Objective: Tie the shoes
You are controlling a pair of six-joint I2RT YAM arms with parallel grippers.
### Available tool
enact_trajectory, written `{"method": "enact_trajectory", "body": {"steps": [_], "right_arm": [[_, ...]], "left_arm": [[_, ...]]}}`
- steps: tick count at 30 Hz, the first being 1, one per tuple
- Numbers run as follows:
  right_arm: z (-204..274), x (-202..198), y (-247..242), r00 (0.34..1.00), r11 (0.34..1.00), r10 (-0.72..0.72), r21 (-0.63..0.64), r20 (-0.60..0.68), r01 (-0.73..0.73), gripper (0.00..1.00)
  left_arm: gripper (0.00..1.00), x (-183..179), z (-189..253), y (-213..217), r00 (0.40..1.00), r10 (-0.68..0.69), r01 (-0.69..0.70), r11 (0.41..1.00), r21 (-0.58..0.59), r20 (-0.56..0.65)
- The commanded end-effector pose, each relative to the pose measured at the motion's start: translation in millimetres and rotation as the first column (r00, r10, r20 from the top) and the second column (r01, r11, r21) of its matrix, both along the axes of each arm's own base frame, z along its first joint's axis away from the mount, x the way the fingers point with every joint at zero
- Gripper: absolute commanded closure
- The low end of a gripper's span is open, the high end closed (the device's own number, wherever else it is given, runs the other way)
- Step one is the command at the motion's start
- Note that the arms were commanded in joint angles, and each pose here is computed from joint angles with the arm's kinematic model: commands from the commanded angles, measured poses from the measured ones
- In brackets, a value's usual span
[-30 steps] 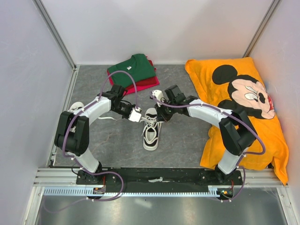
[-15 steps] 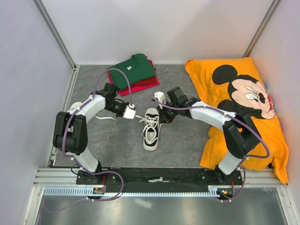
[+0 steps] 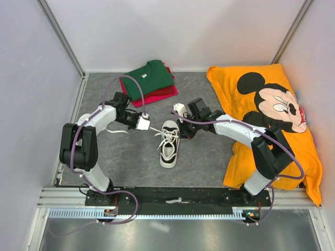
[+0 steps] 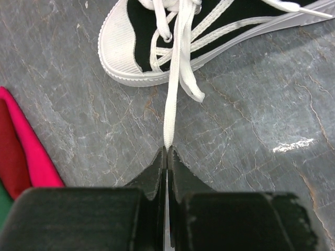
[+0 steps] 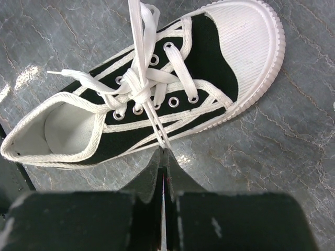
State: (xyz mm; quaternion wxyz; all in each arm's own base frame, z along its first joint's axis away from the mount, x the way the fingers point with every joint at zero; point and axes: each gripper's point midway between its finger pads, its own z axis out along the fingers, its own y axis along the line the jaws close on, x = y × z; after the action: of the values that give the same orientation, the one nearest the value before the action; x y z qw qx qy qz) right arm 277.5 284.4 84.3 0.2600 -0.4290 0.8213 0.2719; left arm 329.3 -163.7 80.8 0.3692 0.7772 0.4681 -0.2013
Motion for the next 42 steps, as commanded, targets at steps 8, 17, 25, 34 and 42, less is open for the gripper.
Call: {"method": "enact_trajectory", "body": {"steps": [8,17,25,34,42], "right_arm": [[9,0,4,1.000,1.000,0.022,0.018,-0.009,-0.022,1.00],[1,-1,1,1.000,1.000,0.023,-0.005,-0.022,-0.023,1.00],[-8,-1,-2,0.999,0.999,0.022,-0.030,-0.031,-0.023,1.00],[-6,-2,-1,0.999,0.999,0.032,-0.030,-0.032,-0.033,1.00],[-5,-1,-1,0.999,0.999,0.036,-0.034,-0.033,-0.037,1.00]], "left_arm": [[0.61,-11,-13,0,0.993,0.076,-0.079,0.997,-0.028,-0.088],[0.60,-35,-17,-17,0.992,0.026,-0.035,0.997,-0.070,-0.122],[0.50,-23,-22,-36,0.991,0.038,-0.048,0.996,-0.077,-0.130],[0.50,-13,-31,-59,0.992,0.036,-0.043,0.998,-0.050,-0.123],[0.50,-7,-38,-70,0.993,0.050,-0.053,0.998,-0.023,-0.104]]}}
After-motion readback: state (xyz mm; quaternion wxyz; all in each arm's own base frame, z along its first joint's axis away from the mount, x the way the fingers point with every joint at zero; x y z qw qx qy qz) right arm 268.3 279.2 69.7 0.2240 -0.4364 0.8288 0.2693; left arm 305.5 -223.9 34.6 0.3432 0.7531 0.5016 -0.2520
